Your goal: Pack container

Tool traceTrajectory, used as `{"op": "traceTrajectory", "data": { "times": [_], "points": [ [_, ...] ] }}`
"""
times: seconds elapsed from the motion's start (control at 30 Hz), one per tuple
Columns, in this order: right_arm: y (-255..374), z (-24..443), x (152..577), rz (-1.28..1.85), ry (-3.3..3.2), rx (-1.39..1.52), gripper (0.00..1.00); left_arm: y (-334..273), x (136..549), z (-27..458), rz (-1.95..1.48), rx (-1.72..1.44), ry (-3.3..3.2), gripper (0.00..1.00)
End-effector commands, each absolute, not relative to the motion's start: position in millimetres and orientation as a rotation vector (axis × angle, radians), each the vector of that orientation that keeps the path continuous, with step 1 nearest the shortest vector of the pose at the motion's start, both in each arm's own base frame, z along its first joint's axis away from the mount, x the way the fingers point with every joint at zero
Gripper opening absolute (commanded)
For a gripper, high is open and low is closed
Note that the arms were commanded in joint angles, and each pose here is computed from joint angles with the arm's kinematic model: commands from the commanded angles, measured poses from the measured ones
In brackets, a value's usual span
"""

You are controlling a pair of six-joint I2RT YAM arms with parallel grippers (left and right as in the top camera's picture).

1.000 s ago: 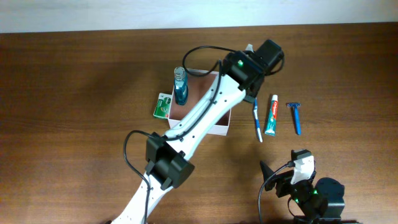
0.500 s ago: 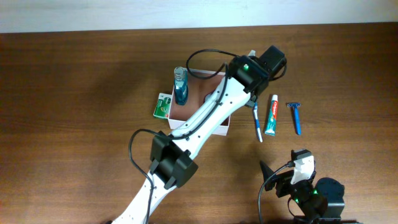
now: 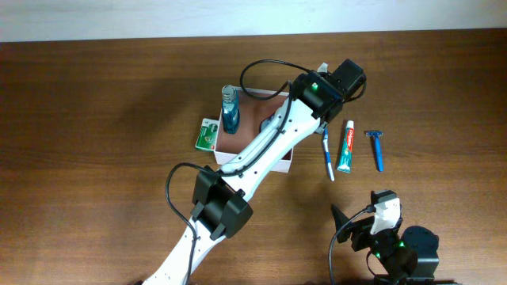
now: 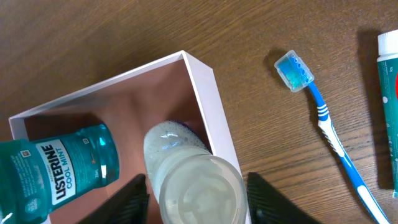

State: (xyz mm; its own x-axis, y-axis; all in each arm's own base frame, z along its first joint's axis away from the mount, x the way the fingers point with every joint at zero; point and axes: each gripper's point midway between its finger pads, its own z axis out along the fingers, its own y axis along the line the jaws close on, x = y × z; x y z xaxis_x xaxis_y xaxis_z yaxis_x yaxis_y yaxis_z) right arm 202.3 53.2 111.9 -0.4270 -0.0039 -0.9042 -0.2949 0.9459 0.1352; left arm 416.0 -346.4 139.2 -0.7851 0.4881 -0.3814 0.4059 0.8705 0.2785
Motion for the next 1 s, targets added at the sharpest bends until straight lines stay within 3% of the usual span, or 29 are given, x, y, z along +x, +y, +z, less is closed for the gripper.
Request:
{"op": "traceTrajectory", "data": {
  "times": [0.0,0.37,0.97],
  "points": [
    [54,111,202,0.343,1.991,-0.208,0.99,-343,419,135,0.284,0.667,2.588,0.45],
    [54,111,202,0.343,1.991,-0.208,0.99,-336,414,141,0.305,0.673,2.601,0.31],
    [54,111,202,0.343,1.991,-0.208,0.99,-312,418,203,0.12,0.451,2.597,0.24]
  ]
}}
